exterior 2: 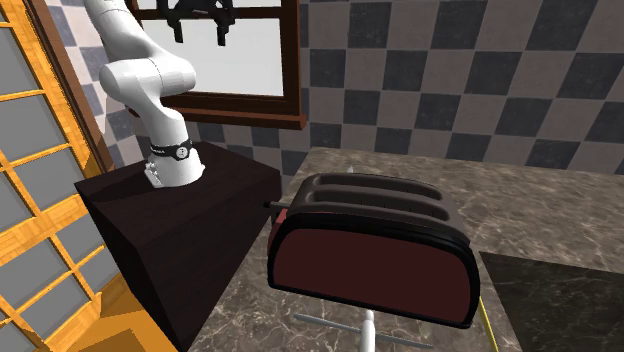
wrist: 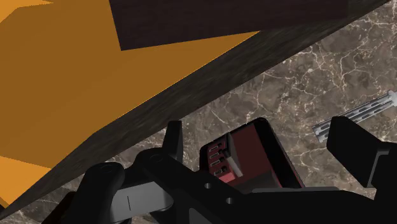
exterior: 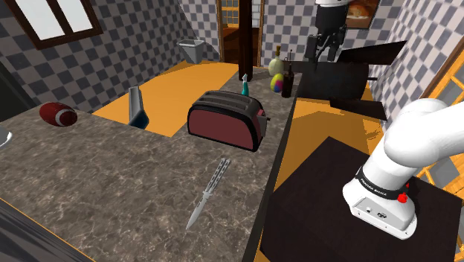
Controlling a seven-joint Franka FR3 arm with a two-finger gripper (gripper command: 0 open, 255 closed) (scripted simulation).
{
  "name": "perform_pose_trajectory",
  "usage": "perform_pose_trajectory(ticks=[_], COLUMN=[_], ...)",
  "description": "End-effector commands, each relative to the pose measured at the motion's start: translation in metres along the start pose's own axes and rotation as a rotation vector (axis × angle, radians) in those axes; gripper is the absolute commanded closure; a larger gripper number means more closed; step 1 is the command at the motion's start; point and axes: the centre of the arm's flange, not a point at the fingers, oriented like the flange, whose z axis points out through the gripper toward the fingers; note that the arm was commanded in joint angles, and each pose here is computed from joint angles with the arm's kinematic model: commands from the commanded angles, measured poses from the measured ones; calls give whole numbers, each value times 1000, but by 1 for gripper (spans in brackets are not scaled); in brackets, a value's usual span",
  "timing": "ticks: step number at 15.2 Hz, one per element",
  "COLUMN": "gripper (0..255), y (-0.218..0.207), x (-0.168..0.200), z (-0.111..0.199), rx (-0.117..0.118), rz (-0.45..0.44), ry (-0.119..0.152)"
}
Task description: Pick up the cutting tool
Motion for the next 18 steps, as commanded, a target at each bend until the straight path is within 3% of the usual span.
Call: perform_pose_trajectory(ticks=[1, 18], gripper=[0, 0], y=[0, -160], x=[0, 24], z=[0, 149], rx=[0, 34], rz=[0, 225], ry=[0, -7])
